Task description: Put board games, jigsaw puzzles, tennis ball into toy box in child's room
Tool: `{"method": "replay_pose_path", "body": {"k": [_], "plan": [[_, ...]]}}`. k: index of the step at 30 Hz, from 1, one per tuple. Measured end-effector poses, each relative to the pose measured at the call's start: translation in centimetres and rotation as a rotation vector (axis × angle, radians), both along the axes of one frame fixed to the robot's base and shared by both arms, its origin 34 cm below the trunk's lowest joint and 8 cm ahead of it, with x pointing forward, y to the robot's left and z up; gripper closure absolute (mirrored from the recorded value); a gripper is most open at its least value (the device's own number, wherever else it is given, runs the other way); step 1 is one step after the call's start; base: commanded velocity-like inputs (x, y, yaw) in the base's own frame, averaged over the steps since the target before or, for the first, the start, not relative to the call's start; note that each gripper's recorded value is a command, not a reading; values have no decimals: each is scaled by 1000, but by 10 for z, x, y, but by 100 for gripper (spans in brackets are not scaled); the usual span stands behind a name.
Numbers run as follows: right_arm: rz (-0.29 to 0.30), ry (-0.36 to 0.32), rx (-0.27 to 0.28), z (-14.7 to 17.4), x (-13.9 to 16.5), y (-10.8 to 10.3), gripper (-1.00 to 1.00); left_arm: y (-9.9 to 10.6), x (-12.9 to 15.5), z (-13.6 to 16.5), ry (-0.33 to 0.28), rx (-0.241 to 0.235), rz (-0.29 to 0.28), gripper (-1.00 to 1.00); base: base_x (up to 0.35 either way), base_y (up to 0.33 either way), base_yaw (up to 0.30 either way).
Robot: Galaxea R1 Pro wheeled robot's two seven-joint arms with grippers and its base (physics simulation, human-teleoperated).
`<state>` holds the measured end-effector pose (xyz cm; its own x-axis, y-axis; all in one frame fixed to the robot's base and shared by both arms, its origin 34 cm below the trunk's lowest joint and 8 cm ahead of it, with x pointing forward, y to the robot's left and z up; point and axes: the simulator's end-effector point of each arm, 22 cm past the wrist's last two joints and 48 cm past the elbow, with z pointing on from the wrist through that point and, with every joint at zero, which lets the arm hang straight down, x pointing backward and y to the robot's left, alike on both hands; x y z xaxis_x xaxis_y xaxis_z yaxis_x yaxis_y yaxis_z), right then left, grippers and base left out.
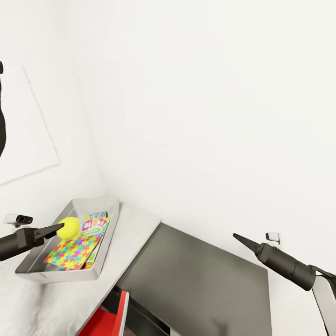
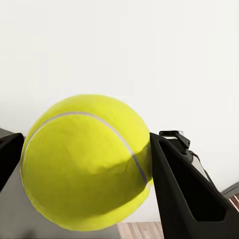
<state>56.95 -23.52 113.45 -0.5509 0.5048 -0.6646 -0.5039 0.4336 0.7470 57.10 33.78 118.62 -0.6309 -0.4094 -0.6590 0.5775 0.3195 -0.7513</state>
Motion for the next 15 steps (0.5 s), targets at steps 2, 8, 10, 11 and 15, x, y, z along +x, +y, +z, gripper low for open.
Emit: {"method": "replay_pose_path", "body": {"k": [2, 8, 10, 11, 15], "plan": [[0, 0, 0, 0, 0, 0, -100, 0, 0, 0, 0, 0, 0, 100, 18, 98, 0], [0, 0, -1, 0, 0, 0, -100, 0, 0, 0, 1, 0, -1, 100, 2, 9, 0], [-1, 2, -1, -1, 0, 0, -100, 0, 0, 0, 1, 1, 0, 100, 0, 1, 0], [-1, 3, -1, -1, 0, 0, -100, 0, 0, 0, 1, 1, 0, 100, 0, 0, 0], [-8, -7, -4, -1, 1, -1, -100, 1, 1, -2, 5, 5, 4, 100, 0, 0, 0]]}}
